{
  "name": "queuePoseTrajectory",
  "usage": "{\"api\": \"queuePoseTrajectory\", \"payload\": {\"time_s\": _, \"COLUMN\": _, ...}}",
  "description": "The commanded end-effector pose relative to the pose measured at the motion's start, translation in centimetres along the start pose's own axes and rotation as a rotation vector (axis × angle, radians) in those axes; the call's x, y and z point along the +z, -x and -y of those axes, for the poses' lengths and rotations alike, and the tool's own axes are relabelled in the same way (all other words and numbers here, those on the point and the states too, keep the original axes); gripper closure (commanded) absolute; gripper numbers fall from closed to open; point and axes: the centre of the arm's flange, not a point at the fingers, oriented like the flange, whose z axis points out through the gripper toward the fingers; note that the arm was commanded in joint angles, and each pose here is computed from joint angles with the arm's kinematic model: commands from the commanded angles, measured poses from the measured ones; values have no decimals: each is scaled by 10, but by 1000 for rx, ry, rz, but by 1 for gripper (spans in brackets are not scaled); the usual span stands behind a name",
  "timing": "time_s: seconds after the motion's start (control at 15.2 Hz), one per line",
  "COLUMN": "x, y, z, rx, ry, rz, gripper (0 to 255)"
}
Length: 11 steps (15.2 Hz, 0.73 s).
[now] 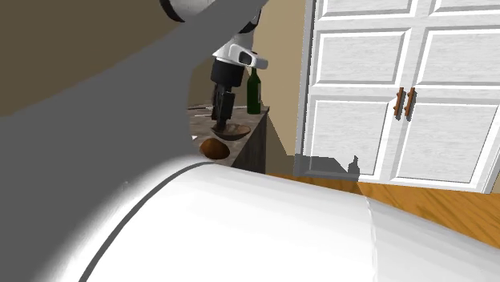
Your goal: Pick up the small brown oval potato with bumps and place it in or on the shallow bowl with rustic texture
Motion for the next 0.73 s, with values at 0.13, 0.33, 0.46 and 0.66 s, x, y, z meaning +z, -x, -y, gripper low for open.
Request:
{"api": "queuePoseTrajectory", "payload": {"time_s": 0.13, "x": 35, "y": -13, "z": 35, "rx": 169, "ry": -25, "rz": 12, "gripper": 0}}
{"api": "queuePoseTrajectory", "payload": {"time_s": 0.33, "x": 59, "y": -28, "z": 61, "rx": 291, "ry": -41, "rz": 21, "gripper": 0}}
{"api": "queuePoseTrajectory", "payload": {"time_s": 0.46, "x": 74, "y": -40, "z": 77, "rx": 372, "ry": -53, "rz": 27, "gripper": 0}}
{"api": "queuePoseTrajectory", "payload": {"time_s": 0.66, "x": 91, "y": -44, "z": 84, "rx": 405, "ry": -57, "rz": 29, "gripper": 0}}
